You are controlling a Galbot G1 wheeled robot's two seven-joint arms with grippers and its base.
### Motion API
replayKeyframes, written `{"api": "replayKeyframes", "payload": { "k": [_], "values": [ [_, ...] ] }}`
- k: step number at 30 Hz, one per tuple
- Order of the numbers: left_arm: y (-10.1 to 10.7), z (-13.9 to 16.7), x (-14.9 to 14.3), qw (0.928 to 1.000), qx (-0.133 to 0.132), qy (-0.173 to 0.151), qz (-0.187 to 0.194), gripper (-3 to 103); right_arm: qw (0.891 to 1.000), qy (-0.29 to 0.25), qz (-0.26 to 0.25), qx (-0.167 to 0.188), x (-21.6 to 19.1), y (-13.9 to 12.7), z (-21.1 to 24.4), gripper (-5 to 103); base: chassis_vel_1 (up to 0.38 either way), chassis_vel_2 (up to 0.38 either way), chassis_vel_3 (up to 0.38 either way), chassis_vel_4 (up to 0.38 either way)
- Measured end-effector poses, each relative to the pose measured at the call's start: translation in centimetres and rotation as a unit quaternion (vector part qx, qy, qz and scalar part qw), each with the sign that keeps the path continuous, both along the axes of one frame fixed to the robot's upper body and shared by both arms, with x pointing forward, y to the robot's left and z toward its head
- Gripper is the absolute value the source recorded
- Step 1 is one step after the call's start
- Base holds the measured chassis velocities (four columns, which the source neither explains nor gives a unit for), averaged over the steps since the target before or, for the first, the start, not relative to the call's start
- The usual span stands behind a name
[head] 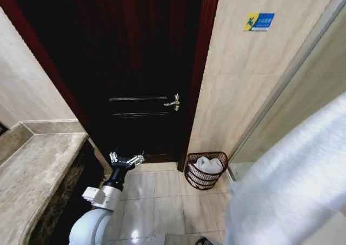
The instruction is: Discard the used towel into the hamper.
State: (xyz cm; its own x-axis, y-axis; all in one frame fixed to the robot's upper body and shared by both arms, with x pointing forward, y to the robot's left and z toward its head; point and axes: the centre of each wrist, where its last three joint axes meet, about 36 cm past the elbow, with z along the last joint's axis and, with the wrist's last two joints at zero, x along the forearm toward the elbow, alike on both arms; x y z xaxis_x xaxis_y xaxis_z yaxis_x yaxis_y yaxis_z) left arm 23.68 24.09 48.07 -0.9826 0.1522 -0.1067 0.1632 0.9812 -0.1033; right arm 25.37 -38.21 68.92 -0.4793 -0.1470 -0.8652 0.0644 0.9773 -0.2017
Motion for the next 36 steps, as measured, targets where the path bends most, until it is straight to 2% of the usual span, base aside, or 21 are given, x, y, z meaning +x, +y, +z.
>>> {"api": "replayKeyframes", "payload": {
  "k": [22, 36],
  "values": [
    [0.00, 0.00, 0.00, 1.0000, 0.000, 0.000, 0.000, 100, 1.000, 0.001, 0.008, -0.005, 0.22, -0.22, 0.28, 2, 0.004, 0.013, 0.016, 0.006],
    [0.00, 0.00, 0.01, 1.0000, 0.000, 0.000, 0.000, 100, 1.000, -0.010, 0.009, 0.004, 0.19, -0.38, 0.40, 2, -0.101, 0.100, 0.109, -0.105]
  ]
}}
